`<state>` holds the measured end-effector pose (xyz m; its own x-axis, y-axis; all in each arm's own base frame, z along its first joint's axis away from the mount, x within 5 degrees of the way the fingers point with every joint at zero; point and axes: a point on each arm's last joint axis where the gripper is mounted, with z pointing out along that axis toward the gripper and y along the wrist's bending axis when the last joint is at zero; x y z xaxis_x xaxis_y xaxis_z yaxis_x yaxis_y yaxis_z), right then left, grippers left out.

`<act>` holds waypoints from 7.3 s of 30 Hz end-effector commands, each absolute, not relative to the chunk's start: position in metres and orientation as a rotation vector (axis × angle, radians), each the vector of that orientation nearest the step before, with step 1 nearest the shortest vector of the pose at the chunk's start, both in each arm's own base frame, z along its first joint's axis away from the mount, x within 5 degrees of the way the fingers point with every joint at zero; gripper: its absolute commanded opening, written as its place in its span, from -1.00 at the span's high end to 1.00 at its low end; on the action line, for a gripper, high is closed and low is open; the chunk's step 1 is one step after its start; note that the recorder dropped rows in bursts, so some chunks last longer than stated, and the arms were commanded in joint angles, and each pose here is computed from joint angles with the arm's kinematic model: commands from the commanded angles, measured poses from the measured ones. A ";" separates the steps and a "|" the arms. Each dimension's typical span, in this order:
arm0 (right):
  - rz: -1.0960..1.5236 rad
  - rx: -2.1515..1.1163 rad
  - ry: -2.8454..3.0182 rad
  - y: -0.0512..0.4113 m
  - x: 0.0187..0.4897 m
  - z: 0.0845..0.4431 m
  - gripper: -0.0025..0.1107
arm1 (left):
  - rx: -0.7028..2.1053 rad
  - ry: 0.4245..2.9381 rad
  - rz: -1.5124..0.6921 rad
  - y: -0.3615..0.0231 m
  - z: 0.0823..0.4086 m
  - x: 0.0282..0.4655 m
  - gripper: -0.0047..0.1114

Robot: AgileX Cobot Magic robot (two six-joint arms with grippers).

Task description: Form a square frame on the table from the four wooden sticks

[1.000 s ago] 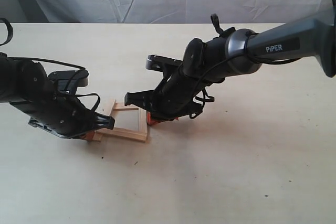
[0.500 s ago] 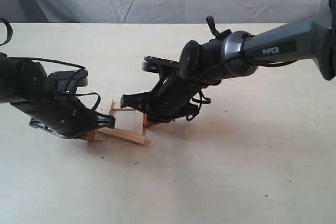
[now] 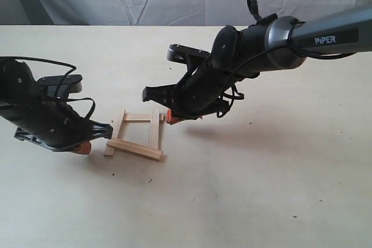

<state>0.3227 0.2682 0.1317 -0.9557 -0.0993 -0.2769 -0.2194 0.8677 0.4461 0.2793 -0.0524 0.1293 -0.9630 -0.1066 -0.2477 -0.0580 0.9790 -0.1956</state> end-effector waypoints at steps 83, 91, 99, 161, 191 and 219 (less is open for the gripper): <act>0.691 -0.766 2.406 0.351 0.265 0.164 0.96 | -0.029 2.941 -0.400 -0.072 0.127 0.381 0.92; 0.651 -0.746 2.374 0.354 0.272 0.145 0.96 | -0.028 2.943 -0.401 -0.072 0.127 0.381 0.92; 0.652 -0.773 2.419 0.352 0.269 0.144 0.96 | -0.028 2.943 -0.401 -0.072 0.127 0.381 0.92; 0.191 -2.166 1.853 0.365 0.277 0.156 0.97 | -0.006 2.944 -0.404 -0.073 0.127 0.381 0.92; 0.005 -2.294 1.911 0.349 0.278 0.151 0.97 | -0.014 2.941 -0.411 -0.073 0.127 0.381 0.92; 0.329 -1.999 2.238 0.355 0.272 0.148 0.97 | -0.029 2.943 -0.426 -0.074 0.128 0.381 0.92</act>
